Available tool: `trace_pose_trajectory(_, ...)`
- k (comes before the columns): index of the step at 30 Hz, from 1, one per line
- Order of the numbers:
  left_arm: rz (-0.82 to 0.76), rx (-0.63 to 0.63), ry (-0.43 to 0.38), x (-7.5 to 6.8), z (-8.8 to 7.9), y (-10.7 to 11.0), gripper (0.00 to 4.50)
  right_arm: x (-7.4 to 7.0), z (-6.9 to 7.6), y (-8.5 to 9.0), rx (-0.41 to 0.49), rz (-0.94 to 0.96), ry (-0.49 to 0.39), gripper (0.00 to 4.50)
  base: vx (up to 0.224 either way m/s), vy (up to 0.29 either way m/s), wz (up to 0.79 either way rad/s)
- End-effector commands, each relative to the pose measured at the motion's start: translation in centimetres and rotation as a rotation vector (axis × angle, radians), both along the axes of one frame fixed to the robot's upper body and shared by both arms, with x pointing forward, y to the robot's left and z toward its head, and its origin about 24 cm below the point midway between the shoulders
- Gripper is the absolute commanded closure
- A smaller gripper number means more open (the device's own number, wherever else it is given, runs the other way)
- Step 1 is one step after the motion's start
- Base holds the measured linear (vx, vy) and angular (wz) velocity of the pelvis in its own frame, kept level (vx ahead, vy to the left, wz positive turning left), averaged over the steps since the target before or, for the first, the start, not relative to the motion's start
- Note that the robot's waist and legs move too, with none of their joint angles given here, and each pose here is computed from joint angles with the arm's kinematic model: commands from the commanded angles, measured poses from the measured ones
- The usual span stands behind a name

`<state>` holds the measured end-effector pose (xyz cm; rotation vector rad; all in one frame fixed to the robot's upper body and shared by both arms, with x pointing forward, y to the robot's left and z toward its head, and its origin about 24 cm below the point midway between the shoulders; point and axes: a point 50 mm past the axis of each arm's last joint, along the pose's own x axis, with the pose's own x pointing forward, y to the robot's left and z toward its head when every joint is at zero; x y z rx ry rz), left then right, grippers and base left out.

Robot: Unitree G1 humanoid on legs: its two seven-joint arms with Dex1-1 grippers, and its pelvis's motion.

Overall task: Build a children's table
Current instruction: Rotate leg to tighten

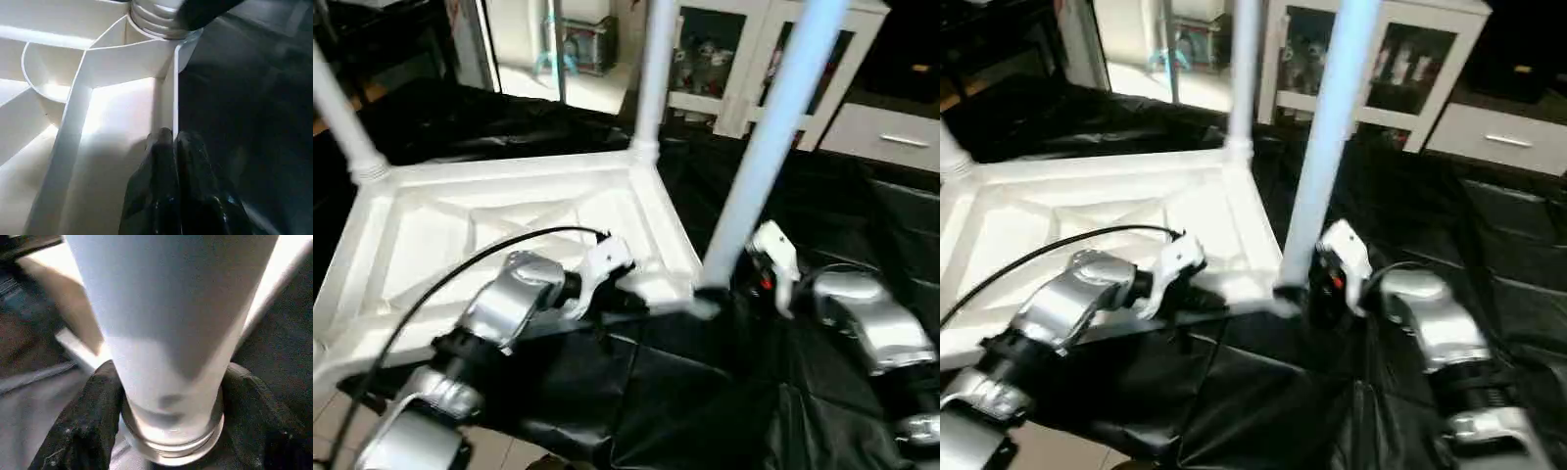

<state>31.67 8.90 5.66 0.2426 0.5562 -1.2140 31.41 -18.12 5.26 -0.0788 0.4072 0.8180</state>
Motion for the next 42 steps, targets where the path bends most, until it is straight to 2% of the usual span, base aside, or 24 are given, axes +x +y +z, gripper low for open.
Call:
trace_pose_trajectory(1,0.116,0.004,-0.014,1.1,0.2,-1.5,4.5,1.4,-0.6,-0.3,-0.055,-0.313,0.014,1.89,0.0,0.0,0.0)
trace_pose_trajectory(3,0.168,0.015,-0.027,1.6,0.2,-1.7,4.5,1.6,-0.7,0.1,-0.051,-0.385,0.018,1.9,0.0,0.0,0.0)
trace_pose_trajectory(5,0.32,0.006,-0.111,3.1,0.6,-2.7,4.5,2.1,-1.2,2.3,-0.055,-0.554,-0.003,1.9,0.0,0.0,0.0)
trace_pose_trajectory(8,0.379,-0.004,-0.152,3.8,0.9,-4.0,4.5,2.2,-1.3,4.8,-0.056,-0.621,-0.024,1.9,0.0,0.0,0.0)
trace_pose_trajectory(11,0.404,-0.017,-0.171,4.1,1.3,-4.7,4.5,2.2,-1.4,6.1,-0.076,-0.609,-0.027,1.91,0.0,0.0,0.0)
trace_pose_trajectory(17,0.424,0.004,-0.199,4.5,1.3,-4.5,4.5,2.1,-0.9,6.8,-0.06,-0.603,-0.05,1.91,0.0,0.0,0.0)
trace_pose_trajectory(20,0.421,0.013,-0.194,4.4,1.0,-4.1,4.5,2.1,0.0,7.1,0.024,-0.57,-0.077,1.91,0.0,0.0,0.0)
trace_pose_trajectory(22,0.417,0.017,-0.19,4.4,0.8,-3.9,4.5,2.0,0.6,6.9,0.064,-0.556,-0.093,1.42,0.0,0.0,0.0)
trace_pose_trajectory(25,0.399,0.026,-0.191,4.3,0.6,-3.4,4.5,1.9,1.4,6.0,0.082,-0.554,-0.13,1.18,0.0,0.0,0.0)
trace_pose_trajectory(26,0.364,0.029,-0.19,4.1,0.5,-3.1,4.5,1.8,1.8,5.1,0.078,-0.56,-0.145,1.09,0.0,0.0,0.0)
trace_pose_trajectory(30,0.266,0.028,-0.179,3.5,0.3,-2.5,4.5,1.4,2.3,3.7,0.07,-0.537,-0.156,0.94,0.0,0.0,0.0)
trace_pose_trajectory(31,0.199,0.029,-0.176,3.0,0.1,-2.2,4.5,1.2,2.5,3.1,0.066,-0.511,-0.158,0.72,0.0,0.0,0.0)
trace_pose_trajectory(32,0.132,0.014,-0.169,2.5,0.1,-2.0,4.5,1.0,2.6,2.7,0.062,-0.467,-0.15,0.72,0.0,0.0,0.0)
trace_pose_trajectory(35,0.09,0.001,-0.122,1.9,-0.2,-1.4,4.5,0.6,2.7,1.7,0.044,-0.4,-0.14,0.53,0.0,0.0,0.0)
trace_pose_trajectory(37,-0.005,-0.019,-0.094,1.0,-0.4,-0.5,4.5,-0.2,3.0,0.3,0.035,-0.268,-0.124,0.29,0.0,0.0,0.0)
trace_pose_trajectory(39,-0.035,-0.028,-0.097,0.8,-0.3,-0.4,4.5,-0.5,3.1,0.0,0.048,-0.229,-0.111,0.13,0.0,0.0,0.0)
trace_pose_trajectory(42,-0.152,-0.069,-0.085,-0.1,0.2,-0.3,4.5,-2.2,3.0,-0.9,0.026,-0.01,-0.055,0.13,0.0,0.0,0.0)
